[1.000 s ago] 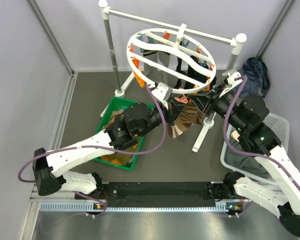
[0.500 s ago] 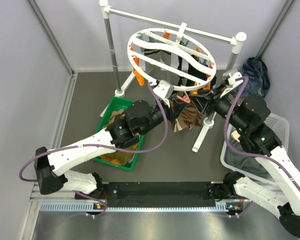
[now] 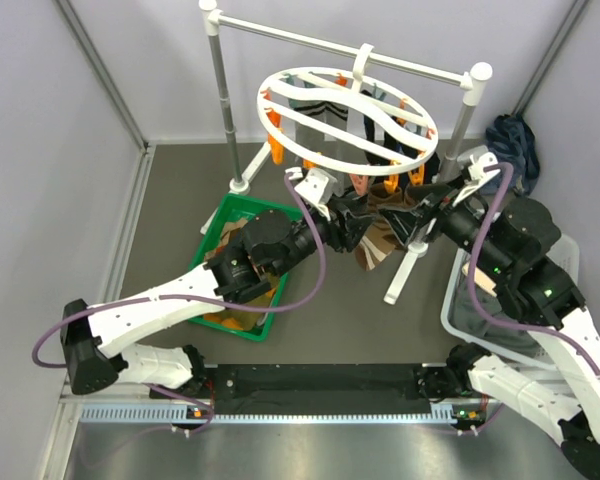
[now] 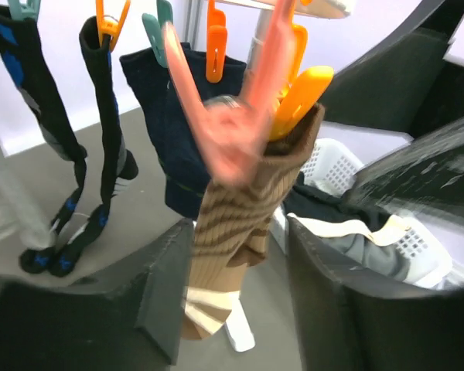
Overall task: Clip the socks to the hanger
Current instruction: Clamp the sock onto the hanger, then open the clamp at the hanger.
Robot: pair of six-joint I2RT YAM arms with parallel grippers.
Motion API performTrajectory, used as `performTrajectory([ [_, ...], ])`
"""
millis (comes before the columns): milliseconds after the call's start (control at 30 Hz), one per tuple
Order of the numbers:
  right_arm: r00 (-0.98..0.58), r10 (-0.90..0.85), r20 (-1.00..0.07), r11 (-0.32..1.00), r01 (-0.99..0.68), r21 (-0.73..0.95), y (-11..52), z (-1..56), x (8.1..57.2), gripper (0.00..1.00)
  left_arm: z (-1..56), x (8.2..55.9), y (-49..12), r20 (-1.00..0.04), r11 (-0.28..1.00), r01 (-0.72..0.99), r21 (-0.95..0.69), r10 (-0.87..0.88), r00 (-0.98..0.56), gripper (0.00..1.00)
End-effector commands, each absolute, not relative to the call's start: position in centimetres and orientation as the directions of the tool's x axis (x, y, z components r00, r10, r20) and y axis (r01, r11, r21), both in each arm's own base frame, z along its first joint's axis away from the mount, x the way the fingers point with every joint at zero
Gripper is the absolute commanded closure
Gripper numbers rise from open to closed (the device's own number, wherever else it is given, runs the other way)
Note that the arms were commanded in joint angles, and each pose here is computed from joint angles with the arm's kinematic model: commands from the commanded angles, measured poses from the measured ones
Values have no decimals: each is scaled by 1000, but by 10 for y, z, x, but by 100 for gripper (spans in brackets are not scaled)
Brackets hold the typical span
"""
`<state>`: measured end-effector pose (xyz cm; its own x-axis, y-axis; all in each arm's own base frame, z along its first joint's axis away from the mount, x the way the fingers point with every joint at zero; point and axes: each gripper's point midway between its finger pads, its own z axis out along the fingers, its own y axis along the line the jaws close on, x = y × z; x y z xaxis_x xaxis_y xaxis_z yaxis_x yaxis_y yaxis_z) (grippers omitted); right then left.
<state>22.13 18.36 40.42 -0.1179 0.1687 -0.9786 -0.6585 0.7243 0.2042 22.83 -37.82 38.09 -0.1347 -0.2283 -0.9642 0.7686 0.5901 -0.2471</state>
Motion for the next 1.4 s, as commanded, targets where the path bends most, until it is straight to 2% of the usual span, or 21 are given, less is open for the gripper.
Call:
performTrajectory([
  [0,-32,182,-983,712,-685,155,171,446,199,17,418,218,-357,-937,567,780,-266,-342,-71,36],
  [200,-44,165,-985,640,-755,141,179,465,179,17,413,218,-342,-931,592,757,-275,-361,-56,13],
  [300,-87,137,-987,591,-792,152,187,471,171,18,414,215,-335,-923,587,760,-281,-382,-46,4],
  [367,-106,136,-985,538,-827,163,195,480,162,18,413,214,-331,-919,585,761,-281,-392,-38,2],
  [467,-159,129,-979,487,-850,202,205,479,160,19,409,214,-326,-919,592,754,-285,-392,-40,2],
  [567,-213,93,-973,497,-837,231,210,472,168,20,405,215,-322,-919,599,747,-288,-391,-40,2],
  [767,-284,78,-956,619,-738,270,205,458,201,25,395,216,-313,-920,622,726,-294,-391,-38,2],
  [1033,-248,108,-963,750,-616,243,190,441,236,36,381,220,-320,-933,631,724,-279,-355,-51,2],
  [1367,-132,211,-968,765,-595,248,179,465,236,45,370,225,-332,-947,637,727,-256,-316,-56,2],
])
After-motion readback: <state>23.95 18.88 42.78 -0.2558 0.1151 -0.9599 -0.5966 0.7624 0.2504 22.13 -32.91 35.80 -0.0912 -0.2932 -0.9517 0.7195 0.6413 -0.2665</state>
